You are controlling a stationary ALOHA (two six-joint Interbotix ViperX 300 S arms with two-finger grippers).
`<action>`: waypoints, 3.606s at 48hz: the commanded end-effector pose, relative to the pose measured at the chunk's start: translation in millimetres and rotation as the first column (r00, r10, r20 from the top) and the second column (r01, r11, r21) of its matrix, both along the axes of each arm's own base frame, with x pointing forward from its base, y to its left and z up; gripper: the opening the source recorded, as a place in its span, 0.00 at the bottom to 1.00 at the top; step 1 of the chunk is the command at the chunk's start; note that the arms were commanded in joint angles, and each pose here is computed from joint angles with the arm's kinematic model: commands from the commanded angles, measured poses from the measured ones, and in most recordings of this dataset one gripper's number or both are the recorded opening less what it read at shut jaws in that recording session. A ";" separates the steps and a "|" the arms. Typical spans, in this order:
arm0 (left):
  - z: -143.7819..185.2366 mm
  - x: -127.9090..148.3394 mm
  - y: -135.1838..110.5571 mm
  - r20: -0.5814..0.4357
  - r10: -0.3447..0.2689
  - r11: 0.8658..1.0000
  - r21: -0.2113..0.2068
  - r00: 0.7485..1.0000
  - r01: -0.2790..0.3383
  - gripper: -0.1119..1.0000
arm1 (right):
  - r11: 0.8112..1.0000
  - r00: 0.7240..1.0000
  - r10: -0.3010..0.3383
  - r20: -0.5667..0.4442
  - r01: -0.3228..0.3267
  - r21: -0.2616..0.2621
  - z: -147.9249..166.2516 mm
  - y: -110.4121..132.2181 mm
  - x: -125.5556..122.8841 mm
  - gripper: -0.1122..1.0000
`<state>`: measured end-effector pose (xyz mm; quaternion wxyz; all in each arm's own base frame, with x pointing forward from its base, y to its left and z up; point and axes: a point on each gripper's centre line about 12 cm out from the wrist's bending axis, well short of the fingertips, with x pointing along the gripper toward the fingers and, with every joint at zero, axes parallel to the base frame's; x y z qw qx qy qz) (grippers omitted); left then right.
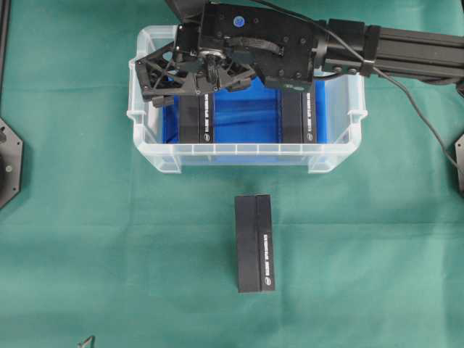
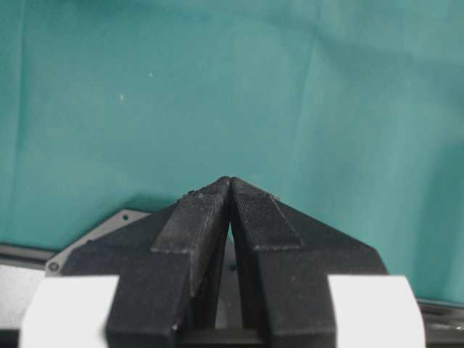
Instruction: Take the box out of the case with the right arm.
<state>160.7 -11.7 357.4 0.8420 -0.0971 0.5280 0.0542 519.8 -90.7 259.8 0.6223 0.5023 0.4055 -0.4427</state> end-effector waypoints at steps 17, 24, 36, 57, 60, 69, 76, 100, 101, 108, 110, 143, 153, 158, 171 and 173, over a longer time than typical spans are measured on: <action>8.5 1.4 0.1 0.026 0.001 1.000 -0.002 1.000 -0.001 0.12 | 1.000 0.999 -0.002 0.047 0.002 -0.008 18.3 -0.1 -0.4 0.96; 8.4 1.3 0.2 0.024 0.003 1.000 -0.004 1.000 -0.003 0.12 | 1.000 0.999 -0.002 0.047 0.002 -0.008 18.3 -0.1 -0.4 0.96; 8.3 1.8 0.1 0.024 0.001 1.000 -0.002 1.000 -0.001 0.12 | 1.000 0.999 -0.002 0.047 0.002 -0.008 18.3 -0.1 -0.4 0.96; 7.4 2.0 0.1 0.020 0.002 1.000 -0.002 1.000 -0.001 0.12 | 1.000 0.999 -0.002 0.049 0.002 -0.008 18.4 -0.1 -0.3 0.96; 8.2 1.7 0.3 0.023 0.003 1.000 -0.002 1.000 -0.003 0.12 | 1.000 0.999 -0.002 0.047 0.003 -0.009 18.3 -0.3 -0.5 0.96; 7.4 2.0 0.1 0.020 0.002 1.000 -0.002 1.000 -0.001 0.12 | 1.000 0.999 -0.002 0.045 0.003 -0.010 16.8 -0.5 0.1 0.96; 7.9 2.0 0.1 0.021 0.002 1.000 -0.002 1.000 -0.001 0.12 | 1.000 1.000 -0.002 0.029 0.003 -0.008 9.2 -0.7 1.5 0.96; 7.7 2.4 0.1 0.020 0.003 1.000 -0.003 1.000 -0.003 0.12 | 1.000 1.000 -0.023 0.008 0.023 0.005 -29.9 -1.3 2.3 0.96; 7.4 2.8 0.2 0.018 0.003 1.000 -0.002 1.000 -0.003 0.12 | 1.000 1.000 -0.022 0.014 0.022 0.004 -30.3 -0.5 2.7 0.96; 6.6 3.1 0.2 0.015 0.003 1.000 -0.001 1.000 -0.003 0.12 | 1.000 0.999 -0.025 0.025 0.025 0.013 -42.3 -1.1 2.9 0.96; 7.2 3.1 0.0 0.017 0.003 1.000 -0.003 1.000 -0.003 0.12 | 0.999 0.999 -0.029 0.022 0.029 0.016 -45.5 -1.6 2.5 0.96; 6.9 3.5 0.2 0.015 0.003 1.000 -0.001 1.000 -0.003 0.12 | 0.996 0.997 -0.078 0.015 0.078 0.050 -62.8 -0.8 5.4 0.96; 6.4 3.4 -0.3 0.014 0.001 1.000 -0.003 1.000 -0.001 0.12 | 0.994 0.996 -0.083 0.019 0.082 0.072 -62.6 2.0 7.0 0.91; 6.4 3.5 0.2 0.014 0.003 1.000 -0.001 1.000 -0.003 0.12 | 0.994 0.996 -0.085 0.016 0.083 0.071 -64.5 1.8 7.5 0.78; 6.9 3.5 0.2 0.015 0.003 1.000 -0.001 1.000 -0.003 0.12 | 0.995 0.996 -0.082 0.030 0.080 0.067 -61.0 1.0 10.3 0.74; 6.9 3.5 0.2 0.015 0.003 1.000 -0.001 1.000 -0.003 0.12 | 0.995 0.996 -0.081 0.033 0.079 0.066 -59.2 1.8 10.6 0.73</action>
